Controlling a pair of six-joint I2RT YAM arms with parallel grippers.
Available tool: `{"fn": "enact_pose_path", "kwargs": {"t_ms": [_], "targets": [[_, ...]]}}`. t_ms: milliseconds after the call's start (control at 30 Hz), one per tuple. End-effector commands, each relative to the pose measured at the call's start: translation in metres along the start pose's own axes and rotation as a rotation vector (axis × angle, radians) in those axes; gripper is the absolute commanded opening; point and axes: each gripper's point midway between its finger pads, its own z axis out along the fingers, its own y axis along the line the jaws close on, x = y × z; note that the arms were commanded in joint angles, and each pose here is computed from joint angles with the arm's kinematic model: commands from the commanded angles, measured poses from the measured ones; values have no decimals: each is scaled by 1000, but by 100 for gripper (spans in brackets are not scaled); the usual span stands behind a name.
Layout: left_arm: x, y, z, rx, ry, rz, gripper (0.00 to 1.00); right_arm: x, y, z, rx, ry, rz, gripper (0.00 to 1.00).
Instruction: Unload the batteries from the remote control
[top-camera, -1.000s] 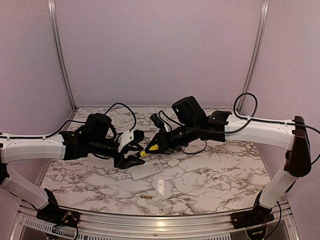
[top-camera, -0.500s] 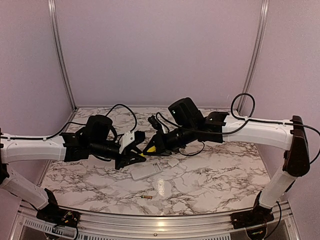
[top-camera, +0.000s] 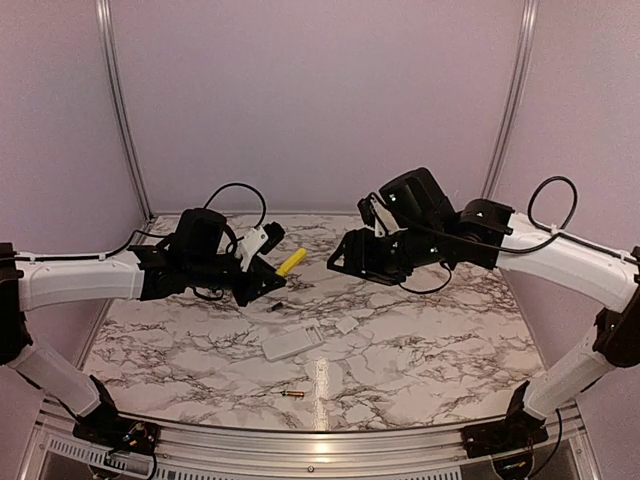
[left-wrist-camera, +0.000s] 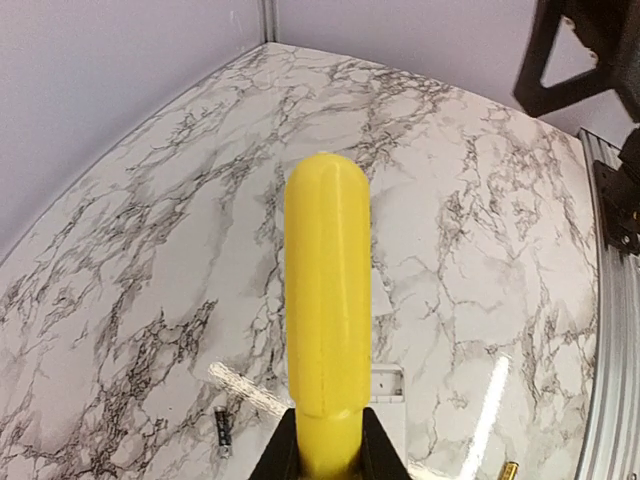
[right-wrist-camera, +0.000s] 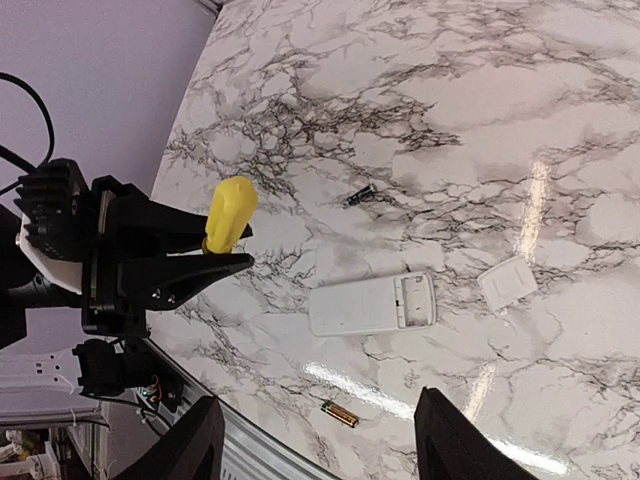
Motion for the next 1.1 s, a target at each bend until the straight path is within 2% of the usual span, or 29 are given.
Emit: {"fn": "enact_pose_path", "kwargs": {"t_ms": [0, 100, 333, 500, 633, 767, 1067], "targets": [[-23, 62, 20, -225, 26, -136, 0, -10, -50, -38, 188, -115, 129, 64], [-31, 102, 38, -350, 39, -222, 0, -1, -67, -52, 212, -135, 189, 64], [-44, 169, 94, -507, 22, -438, 0, 17, -90, -72, 257, -144, 268, 63], [-14, 214, 117, -667, 51, -591, 0, 27, -101, -83, 273, -151, 303, 63], [0, 234, 133, -750, 76, -622, 0, 33, -108, -85, 286, -144, 314, 63], [23, 255, 143, -823, 114, -726, 0, 35, -111, -80, 287, -122, 311, 63], [38, 268, 164, -858, 173, -714, 0, 18, -110, -64, 304, -81, 246, 63]]}}
